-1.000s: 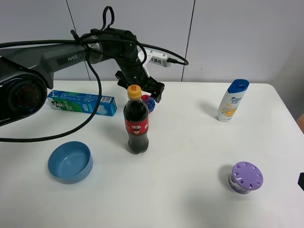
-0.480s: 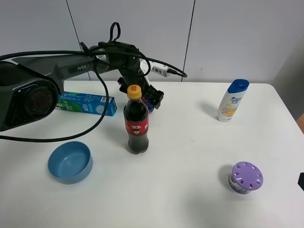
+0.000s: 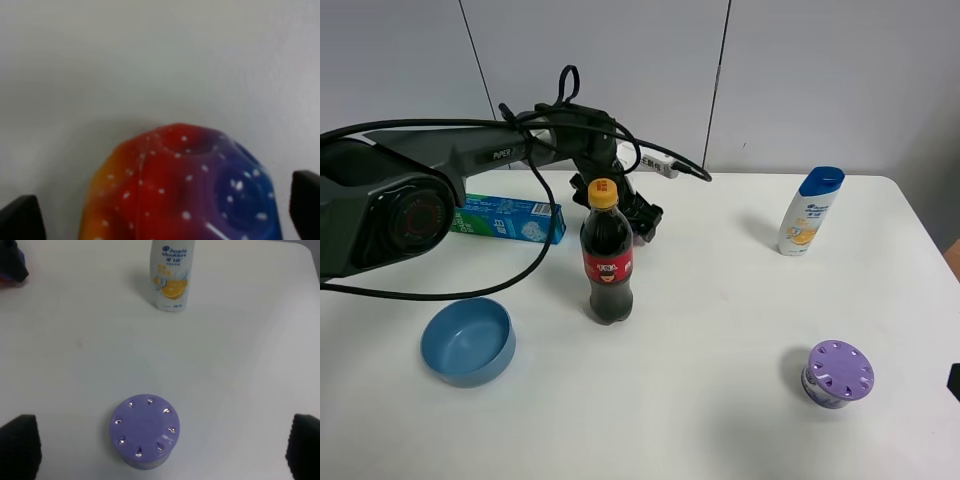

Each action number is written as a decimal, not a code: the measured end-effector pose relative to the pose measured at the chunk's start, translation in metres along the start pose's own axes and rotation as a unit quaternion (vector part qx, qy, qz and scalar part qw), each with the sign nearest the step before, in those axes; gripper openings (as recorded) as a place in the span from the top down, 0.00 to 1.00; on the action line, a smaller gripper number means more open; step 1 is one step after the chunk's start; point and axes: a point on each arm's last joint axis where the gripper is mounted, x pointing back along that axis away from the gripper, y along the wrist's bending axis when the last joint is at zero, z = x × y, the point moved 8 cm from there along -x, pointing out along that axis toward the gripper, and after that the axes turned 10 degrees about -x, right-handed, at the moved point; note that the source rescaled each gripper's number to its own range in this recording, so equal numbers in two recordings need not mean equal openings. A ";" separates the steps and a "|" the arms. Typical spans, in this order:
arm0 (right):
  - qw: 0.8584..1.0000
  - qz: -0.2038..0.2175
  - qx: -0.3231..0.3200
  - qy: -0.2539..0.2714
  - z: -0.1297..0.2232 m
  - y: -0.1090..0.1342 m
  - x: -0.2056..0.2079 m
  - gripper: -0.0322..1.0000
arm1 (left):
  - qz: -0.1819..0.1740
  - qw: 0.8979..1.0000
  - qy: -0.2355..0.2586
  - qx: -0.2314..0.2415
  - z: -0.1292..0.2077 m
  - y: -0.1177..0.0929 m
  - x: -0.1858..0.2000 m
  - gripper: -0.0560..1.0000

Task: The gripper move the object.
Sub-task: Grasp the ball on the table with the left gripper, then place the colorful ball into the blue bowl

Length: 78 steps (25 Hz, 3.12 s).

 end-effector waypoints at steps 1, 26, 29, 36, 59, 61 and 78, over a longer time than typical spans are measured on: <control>1.000 0.000 0.000 0.000 0.000 0.000 0.000 0.00 | 0.000 1.000 0.000 0.000 0.000 0.000 0.000 0.00; 1.000 0.000 0.000 0.000 0.000 0.000 0.000 0.00 | -0.011 0.977 -0.199 -0.077 -0.088 -0.062 0.227 0.88; 1.000 0.000 0.000 0.000 0.000 0.000 0.000 0.00 | -0.001 0.972 -0.213 -0.097 -0.088 -0.086 0.259 0.88; 1.000 0.000 0.000 0.000 0.000 0.000 0.000 0.00 | 0.012 0.982 -0.157 -0.107 -0.058 -0.111 0.294 0.88; 1.000 0.000 0.000 0.000 0.000 0.000 0.000 0.00 | -0.126 0.980 -0.142 0.063 0.167 -0.019 0.342 0.88; 1.000 0.000 0.000 0.000 0.000 0.000 0.000 0.00 | -0.127 0.981 -0.133 0.069 0.193 -0.019 0.319 0.88; 1.000 0.000 0.000 0.000 0.000 0.000 0.000 0.00 | -0.079 0.994 -0.059 0.048 0.250 -0.033 0.200 0.88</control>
